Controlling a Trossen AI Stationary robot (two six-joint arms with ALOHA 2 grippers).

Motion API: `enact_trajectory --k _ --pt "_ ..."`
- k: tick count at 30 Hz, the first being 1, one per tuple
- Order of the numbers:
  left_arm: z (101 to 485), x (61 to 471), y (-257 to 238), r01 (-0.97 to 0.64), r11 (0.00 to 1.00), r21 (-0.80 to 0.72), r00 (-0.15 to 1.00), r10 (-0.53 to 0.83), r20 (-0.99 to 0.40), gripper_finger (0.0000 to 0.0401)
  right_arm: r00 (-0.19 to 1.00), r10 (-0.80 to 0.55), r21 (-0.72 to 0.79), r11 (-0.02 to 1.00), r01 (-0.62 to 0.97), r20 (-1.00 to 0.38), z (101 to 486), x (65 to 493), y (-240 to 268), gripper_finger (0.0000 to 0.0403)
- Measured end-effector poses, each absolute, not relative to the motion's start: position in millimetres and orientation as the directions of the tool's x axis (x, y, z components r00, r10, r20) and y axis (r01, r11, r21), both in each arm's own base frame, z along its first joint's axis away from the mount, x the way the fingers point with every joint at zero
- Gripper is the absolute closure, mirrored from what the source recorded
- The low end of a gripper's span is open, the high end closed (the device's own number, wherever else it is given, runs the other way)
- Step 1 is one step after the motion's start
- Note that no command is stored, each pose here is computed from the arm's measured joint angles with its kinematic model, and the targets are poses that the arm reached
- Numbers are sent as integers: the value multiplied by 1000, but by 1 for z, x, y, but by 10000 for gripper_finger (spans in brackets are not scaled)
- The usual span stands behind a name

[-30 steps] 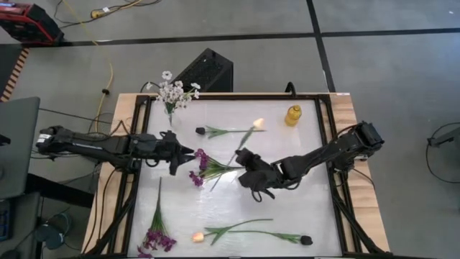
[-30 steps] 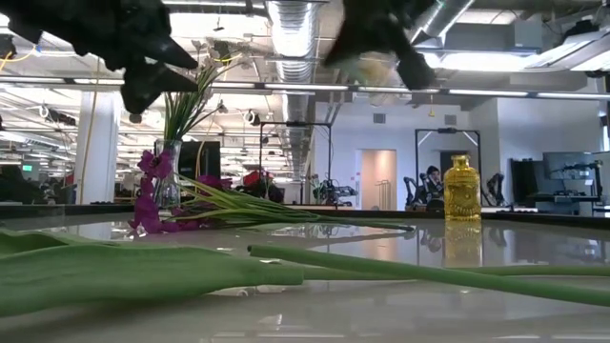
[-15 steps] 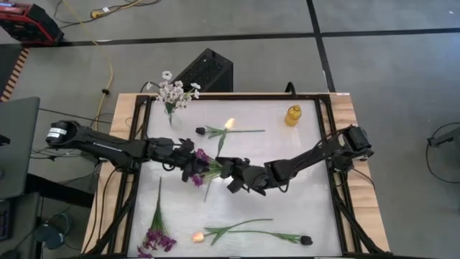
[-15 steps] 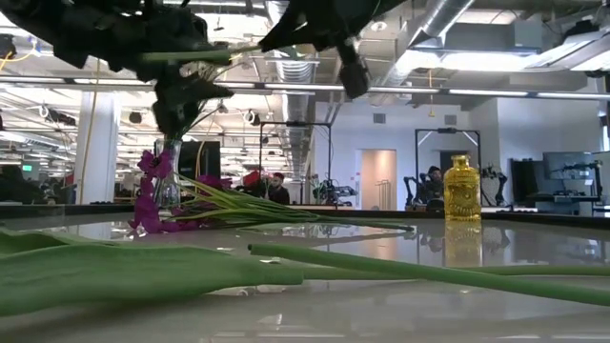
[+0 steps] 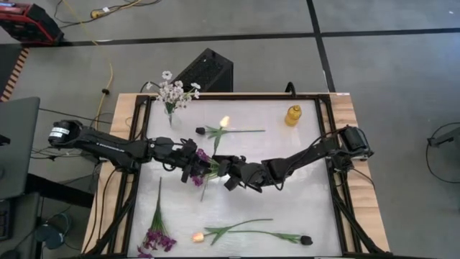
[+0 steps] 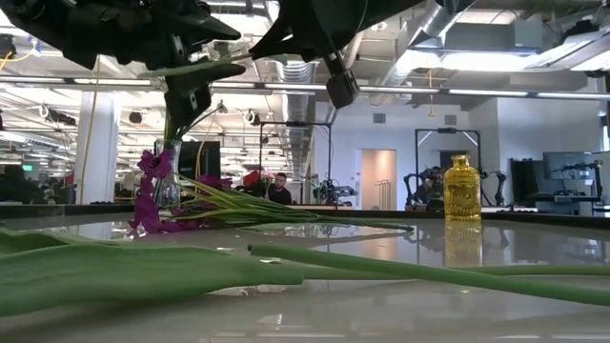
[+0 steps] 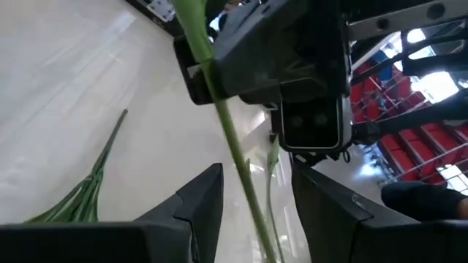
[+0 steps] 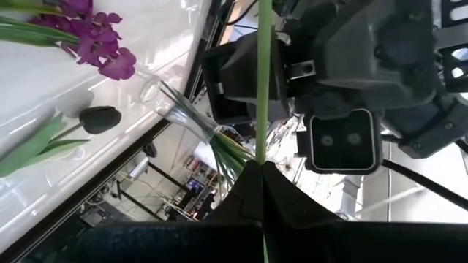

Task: Sort flowers into vase by color
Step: Put the top white flower into the transparent vase

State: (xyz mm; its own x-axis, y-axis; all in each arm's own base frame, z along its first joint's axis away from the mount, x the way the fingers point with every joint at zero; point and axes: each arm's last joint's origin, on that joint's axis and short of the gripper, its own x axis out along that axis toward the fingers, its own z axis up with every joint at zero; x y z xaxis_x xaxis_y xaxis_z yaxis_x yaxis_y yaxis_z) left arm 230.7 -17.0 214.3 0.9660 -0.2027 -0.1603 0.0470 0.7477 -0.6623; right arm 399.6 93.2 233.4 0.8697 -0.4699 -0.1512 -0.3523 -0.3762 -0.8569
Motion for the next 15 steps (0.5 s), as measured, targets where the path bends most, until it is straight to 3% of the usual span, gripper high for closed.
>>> enact_trajectory --k 8,15 --pt "214 231 -10 13 758 -652 974 -157 -162 275 877 -455 -858 -379 -346 -153 233 400 94 386" --pt "214 231 -6 -2 769 -639 977 -134 -164 369 885 -443 -868 -374 -327 -143 235 400 94 380"
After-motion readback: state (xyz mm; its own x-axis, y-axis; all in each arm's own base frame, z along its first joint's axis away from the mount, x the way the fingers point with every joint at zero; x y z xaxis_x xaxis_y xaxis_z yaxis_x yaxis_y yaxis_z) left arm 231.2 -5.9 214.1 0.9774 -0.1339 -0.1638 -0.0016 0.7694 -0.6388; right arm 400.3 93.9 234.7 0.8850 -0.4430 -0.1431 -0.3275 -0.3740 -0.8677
